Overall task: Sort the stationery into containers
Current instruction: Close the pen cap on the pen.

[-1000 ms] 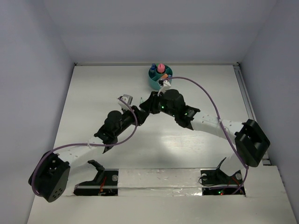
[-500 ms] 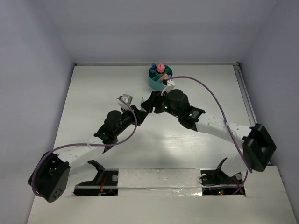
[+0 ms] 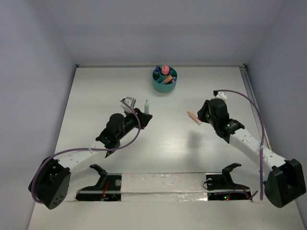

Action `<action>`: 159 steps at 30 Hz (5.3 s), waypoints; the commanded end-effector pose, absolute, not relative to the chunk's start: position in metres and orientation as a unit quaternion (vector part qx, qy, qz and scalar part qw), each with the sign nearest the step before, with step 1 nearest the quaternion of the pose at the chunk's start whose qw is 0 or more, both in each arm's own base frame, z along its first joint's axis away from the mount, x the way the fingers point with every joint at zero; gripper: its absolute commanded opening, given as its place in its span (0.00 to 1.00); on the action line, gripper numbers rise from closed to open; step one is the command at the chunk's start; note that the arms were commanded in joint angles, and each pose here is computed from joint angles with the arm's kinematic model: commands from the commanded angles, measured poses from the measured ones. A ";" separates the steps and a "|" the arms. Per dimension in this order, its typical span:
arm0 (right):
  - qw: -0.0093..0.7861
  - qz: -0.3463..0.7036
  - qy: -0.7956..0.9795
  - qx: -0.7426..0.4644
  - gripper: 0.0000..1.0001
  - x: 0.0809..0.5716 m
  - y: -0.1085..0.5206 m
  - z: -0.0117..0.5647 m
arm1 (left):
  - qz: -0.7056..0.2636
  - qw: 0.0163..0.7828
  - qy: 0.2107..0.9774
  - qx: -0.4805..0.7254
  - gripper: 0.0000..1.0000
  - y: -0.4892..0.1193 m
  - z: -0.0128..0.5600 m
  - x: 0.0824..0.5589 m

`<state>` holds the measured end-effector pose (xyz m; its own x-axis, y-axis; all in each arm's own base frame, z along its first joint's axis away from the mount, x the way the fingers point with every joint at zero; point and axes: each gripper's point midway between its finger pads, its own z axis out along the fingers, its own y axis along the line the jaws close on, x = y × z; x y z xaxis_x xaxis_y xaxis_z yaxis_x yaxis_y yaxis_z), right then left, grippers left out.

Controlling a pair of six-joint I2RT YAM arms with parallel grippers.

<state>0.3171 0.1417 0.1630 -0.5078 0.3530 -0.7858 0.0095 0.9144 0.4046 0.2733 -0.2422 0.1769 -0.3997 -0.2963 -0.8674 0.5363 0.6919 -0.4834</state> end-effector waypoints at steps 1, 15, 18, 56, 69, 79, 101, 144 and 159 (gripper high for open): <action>0.465 0.070 0.874 0.119 0.22 0.313 0.094 0.140 | -0.411 0.564 0.711 0.090 0.00 -0.249 0.205 0.274; 0.267 -0.162 0.950 -0.010 0.50 0.344 0.039 0.091 | -0.427 0.565 0.700 0.092 0.00 -0.249 0.212 0.269; 0.217 -0.182 0.958 -0.038 0.54 0.340 0.032 0.081 | -0.428 0.566 0.699 0.092 0.00 -0.248 0.213 0.268; 0.178 -0.123 0.966 -0.141 0.35 0.401 0.057 0.029 | -0.420 0.562 0.707 0.093 0.00 -0.250 0.204 0.271; 0.167 -0.130 0.973 -0.097 0.39 0.385 0.045 0.027 | -0.421 0.559 0.708 0.094 0.00 -0.251 0.203 0.271; 0.219 -0.114 0.966 -0.079 0.00 0.396 0.051 0.053 | -0.432 0.555 0.704 0.102 0.00 -0.254 0.204 0.268; 0.537 0.630 0.545 -0.133 0.00 0.306 0.283 0.383 | -0.603 0.483 0.598 0.212 0.00 -0.293 0.242 0.203; 0.426 0.727 0.503 -0.189 0.00 0.262 0.327 0.345 | -0.635 0.485 0.565 0.207 0.00 -0.274 0.256 0.194; 0.366 0.752 0.503 -0.216 0.00 0.249 0.339 0.330 | -0.636 0.488 0.559 0.212 0.00 -0.273 0.259 0.192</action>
<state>0.2709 0.3386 0.3095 -0.7101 0.3397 -0.6168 -0.6862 -0.1376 0.7142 0.1994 -0.2772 0.2261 -0.5379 -0.3322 -0.7748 0.7812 0.1490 -0.6062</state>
